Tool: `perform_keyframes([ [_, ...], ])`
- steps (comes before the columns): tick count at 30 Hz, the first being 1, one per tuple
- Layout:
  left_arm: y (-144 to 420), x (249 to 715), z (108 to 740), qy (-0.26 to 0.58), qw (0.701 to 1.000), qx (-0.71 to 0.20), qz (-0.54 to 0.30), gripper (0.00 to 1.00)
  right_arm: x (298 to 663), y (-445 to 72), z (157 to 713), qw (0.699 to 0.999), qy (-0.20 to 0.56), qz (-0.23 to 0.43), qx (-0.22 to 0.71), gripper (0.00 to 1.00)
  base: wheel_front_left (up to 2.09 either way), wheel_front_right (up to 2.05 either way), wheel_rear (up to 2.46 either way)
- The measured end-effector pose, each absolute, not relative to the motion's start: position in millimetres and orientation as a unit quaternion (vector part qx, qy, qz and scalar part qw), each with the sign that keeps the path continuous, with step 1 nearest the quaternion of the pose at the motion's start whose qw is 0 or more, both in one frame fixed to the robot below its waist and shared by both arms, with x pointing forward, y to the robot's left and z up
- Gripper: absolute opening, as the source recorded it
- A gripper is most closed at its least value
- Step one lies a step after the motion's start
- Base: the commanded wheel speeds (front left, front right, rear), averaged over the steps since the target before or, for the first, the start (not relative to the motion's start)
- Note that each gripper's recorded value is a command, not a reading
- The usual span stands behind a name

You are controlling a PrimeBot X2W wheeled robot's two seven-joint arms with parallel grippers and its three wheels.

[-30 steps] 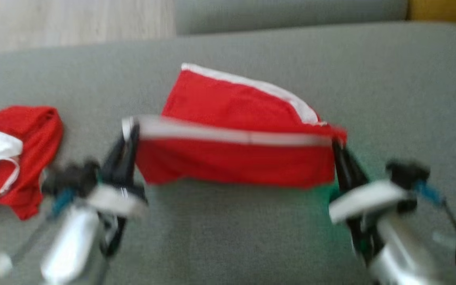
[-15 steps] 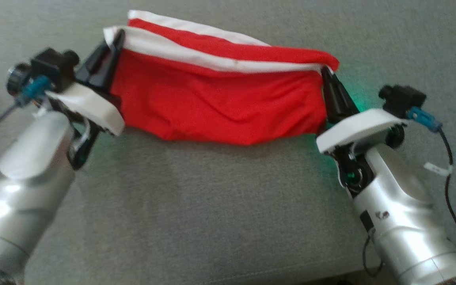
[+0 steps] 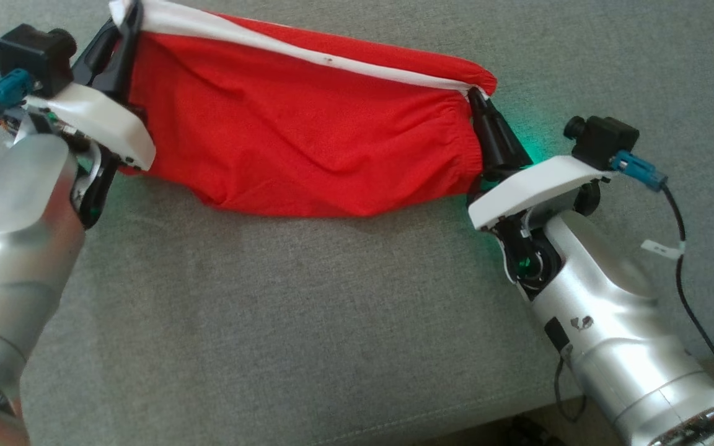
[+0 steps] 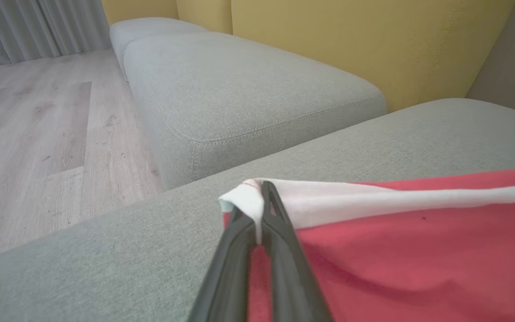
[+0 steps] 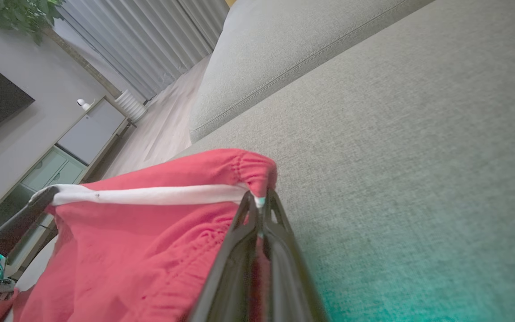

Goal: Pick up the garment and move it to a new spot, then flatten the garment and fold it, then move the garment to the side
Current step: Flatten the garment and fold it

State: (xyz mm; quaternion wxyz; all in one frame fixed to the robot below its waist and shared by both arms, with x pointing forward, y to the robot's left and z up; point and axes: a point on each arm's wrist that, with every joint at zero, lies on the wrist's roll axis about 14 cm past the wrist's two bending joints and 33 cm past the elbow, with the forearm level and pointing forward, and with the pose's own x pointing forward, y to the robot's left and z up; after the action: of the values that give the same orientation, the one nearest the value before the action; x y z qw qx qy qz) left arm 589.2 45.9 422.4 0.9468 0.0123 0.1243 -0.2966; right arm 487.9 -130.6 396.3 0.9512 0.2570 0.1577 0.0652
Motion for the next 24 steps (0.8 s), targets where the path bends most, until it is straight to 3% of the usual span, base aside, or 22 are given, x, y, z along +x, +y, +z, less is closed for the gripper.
perform_keyframes([
  [1,47,589,420,0.127,0.947,0.013,-0.294,0.29,489,-131,397,0.951,0.157,0.064,0.258,0.29,0.00,0.00,0.00],
  [2,48,589,419,0.129,0.947,0.012,-0.293,1.00,489,-131,397,0.951,0.157,0.064,0.258,0.93,0.00,0.00,0.00],
  [3,48,590,419,0.128,0.948,0.010,-0.292,1.00,489,-132,396,0.951,0.157,0.064,0.258,1.00,0.00,0.00,0.00],
  [12,66,591,428,0.116,0.960,-0.031,-0.252,1.00,501,-155,423,0.969,0.102,0.048,0.220,1.00,0.00,0.00,0.00],
  [20,71,531,373,0.193,0.952,-0.078,-0.223,1.00,466,-183,405,0.976,0.111,0.003,0.185,1.00,0.00,0.00,0.00],
  [24,70,527,369,0.197,0.952,-0.074,-0.220,1.00,463,-194,409,0.980,0.102,-0.009,0.169,1.00,0.00,0.00,0.00],
])
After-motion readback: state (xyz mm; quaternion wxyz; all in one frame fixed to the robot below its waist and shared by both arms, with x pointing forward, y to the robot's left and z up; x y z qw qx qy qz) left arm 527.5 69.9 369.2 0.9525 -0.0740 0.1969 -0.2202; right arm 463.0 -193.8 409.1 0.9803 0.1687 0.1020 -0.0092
